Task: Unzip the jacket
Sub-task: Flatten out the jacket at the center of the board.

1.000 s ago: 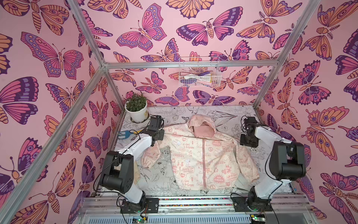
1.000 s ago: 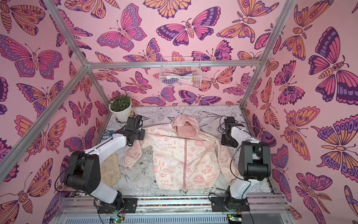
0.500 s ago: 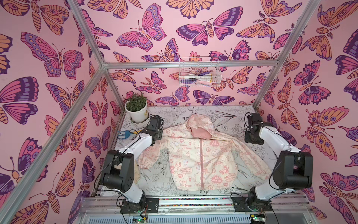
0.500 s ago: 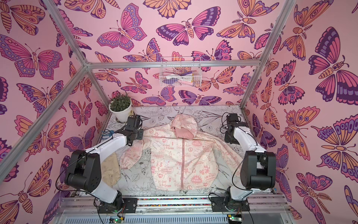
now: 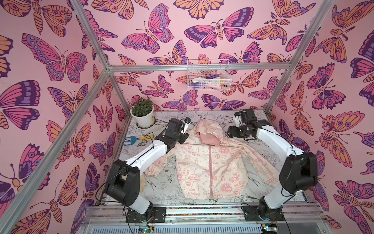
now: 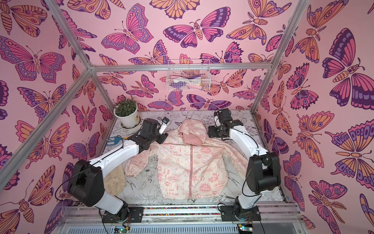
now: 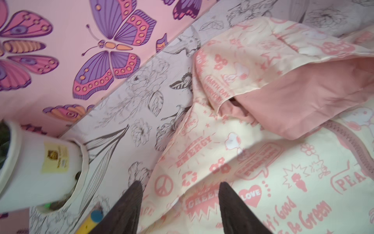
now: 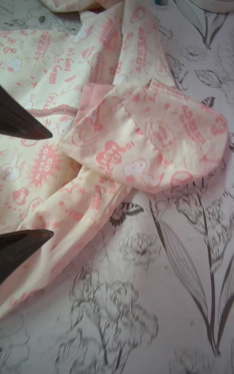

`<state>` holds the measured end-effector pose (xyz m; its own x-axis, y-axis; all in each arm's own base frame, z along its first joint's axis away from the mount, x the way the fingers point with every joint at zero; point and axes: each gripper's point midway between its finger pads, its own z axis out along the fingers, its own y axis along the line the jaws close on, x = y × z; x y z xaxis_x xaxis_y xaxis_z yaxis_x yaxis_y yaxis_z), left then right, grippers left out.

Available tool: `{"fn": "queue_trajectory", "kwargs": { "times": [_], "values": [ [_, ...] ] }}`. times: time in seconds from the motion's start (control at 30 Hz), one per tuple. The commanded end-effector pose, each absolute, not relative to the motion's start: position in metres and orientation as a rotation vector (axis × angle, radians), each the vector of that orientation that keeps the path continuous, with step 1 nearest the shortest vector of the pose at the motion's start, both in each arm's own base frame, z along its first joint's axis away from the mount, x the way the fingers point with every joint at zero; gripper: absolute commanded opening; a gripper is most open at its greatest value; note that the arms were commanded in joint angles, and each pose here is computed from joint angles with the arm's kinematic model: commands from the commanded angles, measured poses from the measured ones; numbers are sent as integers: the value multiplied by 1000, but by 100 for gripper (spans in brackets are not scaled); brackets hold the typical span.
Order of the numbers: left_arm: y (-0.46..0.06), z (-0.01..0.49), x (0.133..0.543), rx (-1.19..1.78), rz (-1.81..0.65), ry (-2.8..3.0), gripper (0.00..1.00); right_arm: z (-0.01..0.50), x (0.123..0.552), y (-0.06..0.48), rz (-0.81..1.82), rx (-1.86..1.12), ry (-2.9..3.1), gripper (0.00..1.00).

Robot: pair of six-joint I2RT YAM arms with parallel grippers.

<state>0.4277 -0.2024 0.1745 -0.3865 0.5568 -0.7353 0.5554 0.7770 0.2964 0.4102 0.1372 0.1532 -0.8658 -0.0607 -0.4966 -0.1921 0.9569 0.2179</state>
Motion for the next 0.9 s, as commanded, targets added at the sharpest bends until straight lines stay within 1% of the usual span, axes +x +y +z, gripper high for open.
{"fn": "queue_trajectory", "kwargs": {
  "times": [0.0,0.23,0.3,0.37,0.43,0.47,0.53,0.63,0.67,0.73,0.87],
  "values": [
    [-228,159,440,889,-113,2072,62,157,410,167,405,-273,2589,73],
    [-266,136,458,911,-220,2099,62,131,409,182,317,-363,2620,75],
    [-275,134,460,919,-248,2096,62,125,415,184,284,-378,2617,75],
    [-280,133,462,912,-271,2092,62,117,423,184,232,-388,2620,72],
    [-286,135,462,907,-304,2083,62,110,433,181,178,-387,2630,64],
    [-288,135,462,905,-317,2076,62,108,438,182,163,-397,2629,59],
    [-294,136,461,911,-349,2062,62,108,449,183,120,-397,2614,40],
    [-301,135,461,895,-399,2067,63,125,465,187,83,-405,2563,9],
    [-308,137,457,908,-460,2056,63,133,470,190,83,-413,2540,4],
    [-320,139,450,939,-555,2018,62,151,479,192,76,-416,2492,0],
    [-331,142,448,952,-634,1977,62,190,494,194,51,-424,2378,0]
  ]
}}
